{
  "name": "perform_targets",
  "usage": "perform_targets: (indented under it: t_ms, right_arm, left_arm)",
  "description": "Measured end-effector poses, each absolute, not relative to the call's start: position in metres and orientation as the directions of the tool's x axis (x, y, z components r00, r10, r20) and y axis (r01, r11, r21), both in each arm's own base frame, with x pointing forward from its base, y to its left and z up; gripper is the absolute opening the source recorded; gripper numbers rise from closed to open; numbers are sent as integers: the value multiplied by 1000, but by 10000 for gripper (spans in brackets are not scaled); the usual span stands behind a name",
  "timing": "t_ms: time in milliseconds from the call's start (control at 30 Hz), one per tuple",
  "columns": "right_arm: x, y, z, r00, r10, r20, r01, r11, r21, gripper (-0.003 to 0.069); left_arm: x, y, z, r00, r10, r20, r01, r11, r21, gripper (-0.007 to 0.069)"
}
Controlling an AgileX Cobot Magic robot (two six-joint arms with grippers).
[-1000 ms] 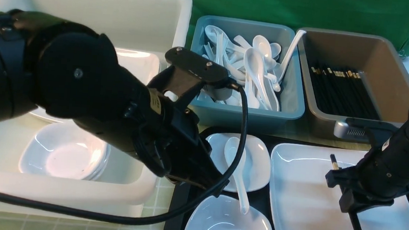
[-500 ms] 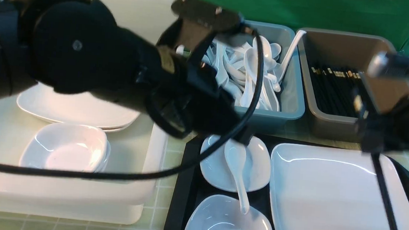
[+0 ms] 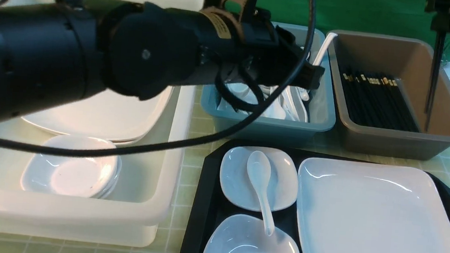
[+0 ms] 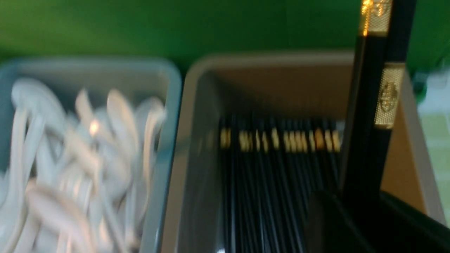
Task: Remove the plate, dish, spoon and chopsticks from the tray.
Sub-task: Use the right arm to put the chopsticks into the small storage box on the right
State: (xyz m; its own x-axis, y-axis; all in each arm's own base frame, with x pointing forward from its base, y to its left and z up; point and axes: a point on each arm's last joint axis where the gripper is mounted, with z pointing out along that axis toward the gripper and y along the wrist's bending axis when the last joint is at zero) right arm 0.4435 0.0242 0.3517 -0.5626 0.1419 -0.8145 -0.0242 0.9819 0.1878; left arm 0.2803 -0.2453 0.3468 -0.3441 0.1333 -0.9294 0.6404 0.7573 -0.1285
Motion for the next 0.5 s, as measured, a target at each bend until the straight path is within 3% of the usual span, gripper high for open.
perform_targets:
  t_ms: [200, 500]
  right_arm:
    - [479, 24, 328, -493, 174, -852, -7, 979, 204, 106]
    - [508, 23, 265, -547, 176, -818, 19, 980, 198, 135]
  left_arm:
    - [281, -247, 338, -385, 171, -907, 644, 754, -131, -19]
    - [276, -246, 329, -447, 256, -857, 657, 744, -121, -19]
